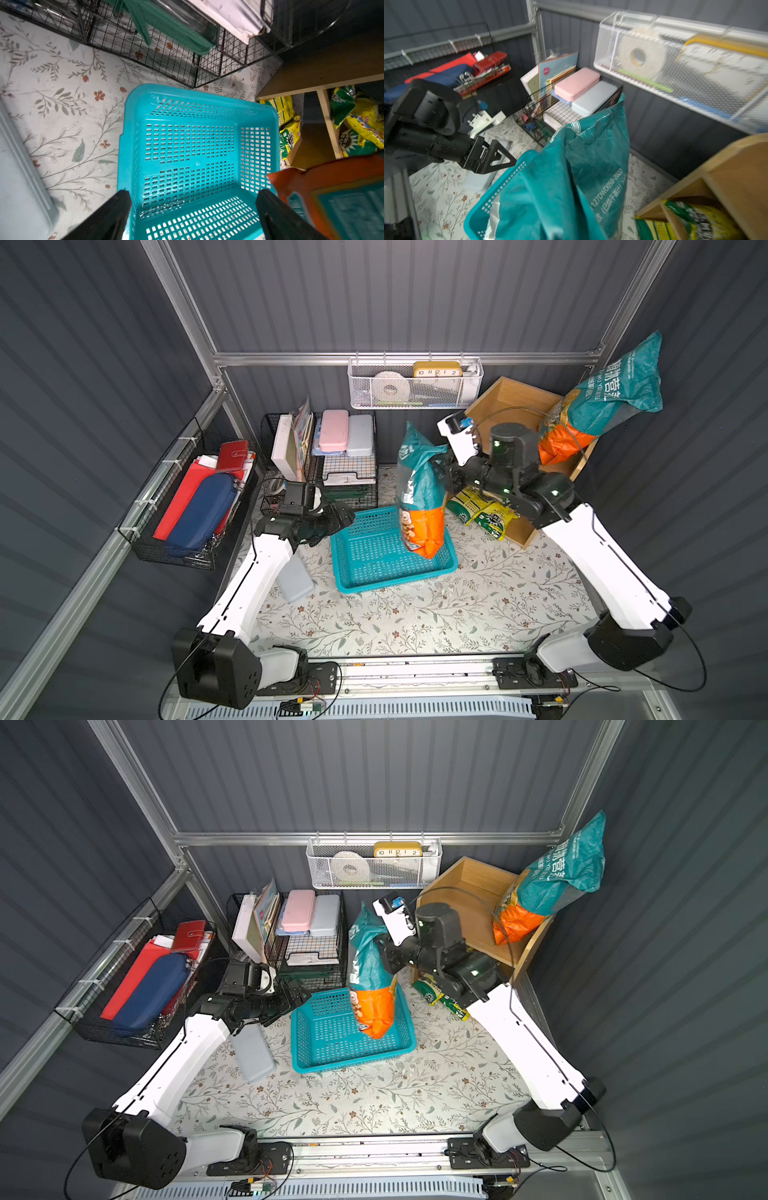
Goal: Take down the fertilizer bag from the shelf
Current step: Place the fertilizer bag in the storage box.
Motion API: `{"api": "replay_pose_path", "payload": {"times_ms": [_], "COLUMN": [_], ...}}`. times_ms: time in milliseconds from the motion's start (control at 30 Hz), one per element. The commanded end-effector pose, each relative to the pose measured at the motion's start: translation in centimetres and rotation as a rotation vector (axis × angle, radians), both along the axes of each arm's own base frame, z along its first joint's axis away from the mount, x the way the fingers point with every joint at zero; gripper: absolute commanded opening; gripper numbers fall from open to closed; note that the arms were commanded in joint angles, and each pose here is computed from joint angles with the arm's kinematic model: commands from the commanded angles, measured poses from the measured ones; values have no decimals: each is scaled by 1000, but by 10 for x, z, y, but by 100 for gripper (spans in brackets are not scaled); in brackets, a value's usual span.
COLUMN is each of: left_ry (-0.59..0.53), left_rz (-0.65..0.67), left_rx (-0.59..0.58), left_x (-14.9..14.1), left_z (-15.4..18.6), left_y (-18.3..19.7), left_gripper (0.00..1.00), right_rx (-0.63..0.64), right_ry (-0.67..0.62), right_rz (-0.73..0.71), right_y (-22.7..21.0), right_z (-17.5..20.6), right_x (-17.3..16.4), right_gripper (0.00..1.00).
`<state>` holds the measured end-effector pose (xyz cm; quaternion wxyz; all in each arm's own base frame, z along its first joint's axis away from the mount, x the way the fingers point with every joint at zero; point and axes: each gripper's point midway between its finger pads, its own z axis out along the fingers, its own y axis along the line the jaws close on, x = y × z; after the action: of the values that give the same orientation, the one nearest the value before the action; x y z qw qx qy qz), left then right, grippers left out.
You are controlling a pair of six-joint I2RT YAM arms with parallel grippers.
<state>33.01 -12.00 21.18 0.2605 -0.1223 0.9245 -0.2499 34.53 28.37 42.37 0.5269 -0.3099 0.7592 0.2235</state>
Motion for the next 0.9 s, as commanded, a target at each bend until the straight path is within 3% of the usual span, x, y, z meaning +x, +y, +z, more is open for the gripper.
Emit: {"api": "replay_pose_path", "payload": {"times_ms": [0, 167, 400, 533, 700, 867], "left_ry": [54, 99, 99, 68, 33, -29], "left_rz": [13, 23, 49, 68, 72, 53], "left_rx": [18, 51, 56, 57, 26, -13], "left_x": [-19, -29, -35, -32, -27, -22], "left_z": [-11, -27, -31, -21, -2, 24], "left_y": [6, 12, 17, 19, 16, 9], "left_gripper": [99, 100, 100, 100, 99, 100], "right_rx": [219, 219, 46, -63, -142, -86], "right_ry": [-230, -214, -287, -214, -112, 35], "right_rz": [79, 185, 210, 329, 302, 280], "right_y": [19, 62, 105, 120, 112, 101], "right_z": [78, 48, -4, -76, -173, -205], "right_x": [-1, 4, 13, -24, -63, -95], "right_gripper": [0, 0, 0, 0, 0, 0]}}
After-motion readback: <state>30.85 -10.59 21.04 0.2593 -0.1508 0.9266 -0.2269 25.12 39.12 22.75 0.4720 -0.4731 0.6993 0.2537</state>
